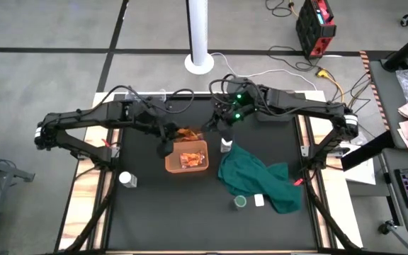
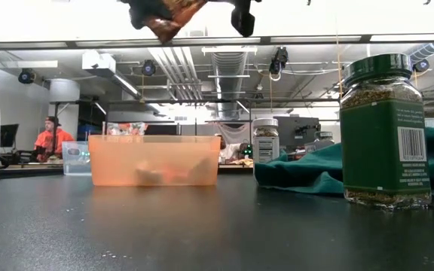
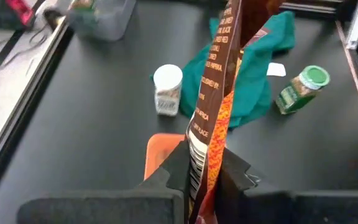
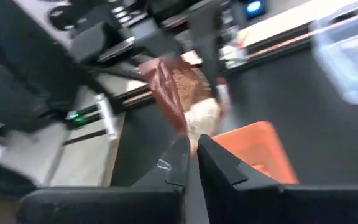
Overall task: Sort spices by type
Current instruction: Put the orange seasoning pack into the orange bin
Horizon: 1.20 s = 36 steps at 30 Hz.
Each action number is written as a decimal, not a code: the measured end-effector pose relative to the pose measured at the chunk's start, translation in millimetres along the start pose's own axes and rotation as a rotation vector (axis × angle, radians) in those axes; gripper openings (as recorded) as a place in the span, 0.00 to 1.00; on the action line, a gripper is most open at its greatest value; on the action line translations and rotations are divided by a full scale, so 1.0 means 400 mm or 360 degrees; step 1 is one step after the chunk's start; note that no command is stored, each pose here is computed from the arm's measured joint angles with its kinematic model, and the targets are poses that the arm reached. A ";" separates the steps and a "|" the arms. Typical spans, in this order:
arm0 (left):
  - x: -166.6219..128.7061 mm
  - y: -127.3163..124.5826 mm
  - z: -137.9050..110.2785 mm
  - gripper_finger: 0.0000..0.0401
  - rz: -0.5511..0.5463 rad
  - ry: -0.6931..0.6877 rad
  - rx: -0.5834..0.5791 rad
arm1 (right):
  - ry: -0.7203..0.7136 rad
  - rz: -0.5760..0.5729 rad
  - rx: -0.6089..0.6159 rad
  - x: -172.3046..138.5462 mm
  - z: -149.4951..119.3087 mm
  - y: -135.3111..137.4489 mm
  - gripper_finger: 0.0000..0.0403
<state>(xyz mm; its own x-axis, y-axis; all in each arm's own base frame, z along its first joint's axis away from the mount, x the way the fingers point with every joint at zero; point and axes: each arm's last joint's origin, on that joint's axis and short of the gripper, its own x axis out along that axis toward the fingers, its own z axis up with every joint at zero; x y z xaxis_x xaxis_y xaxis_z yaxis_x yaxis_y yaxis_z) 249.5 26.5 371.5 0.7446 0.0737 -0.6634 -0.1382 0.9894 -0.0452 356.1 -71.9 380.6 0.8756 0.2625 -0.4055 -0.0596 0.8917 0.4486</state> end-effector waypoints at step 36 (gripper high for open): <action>-0.045 -0.003 0.023 0.05 -0.0047 -0.0239 -0.0479 | -0.0414 -0.0708 -0.0606 0.010 0.053 0.059 0.55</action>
<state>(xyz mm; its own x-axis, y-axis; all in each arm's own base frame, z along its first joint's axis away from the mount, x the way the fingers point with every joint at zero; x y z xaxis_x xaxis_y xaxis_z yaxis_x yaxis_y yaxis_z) 242.1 25.3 390.5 0.8359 0.0853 -0.5423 -0.2852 0.9116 -0.2962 368.2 -57.5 406.4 0.9407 -0.2184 -0.2597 0.2122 0.9758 -0.0520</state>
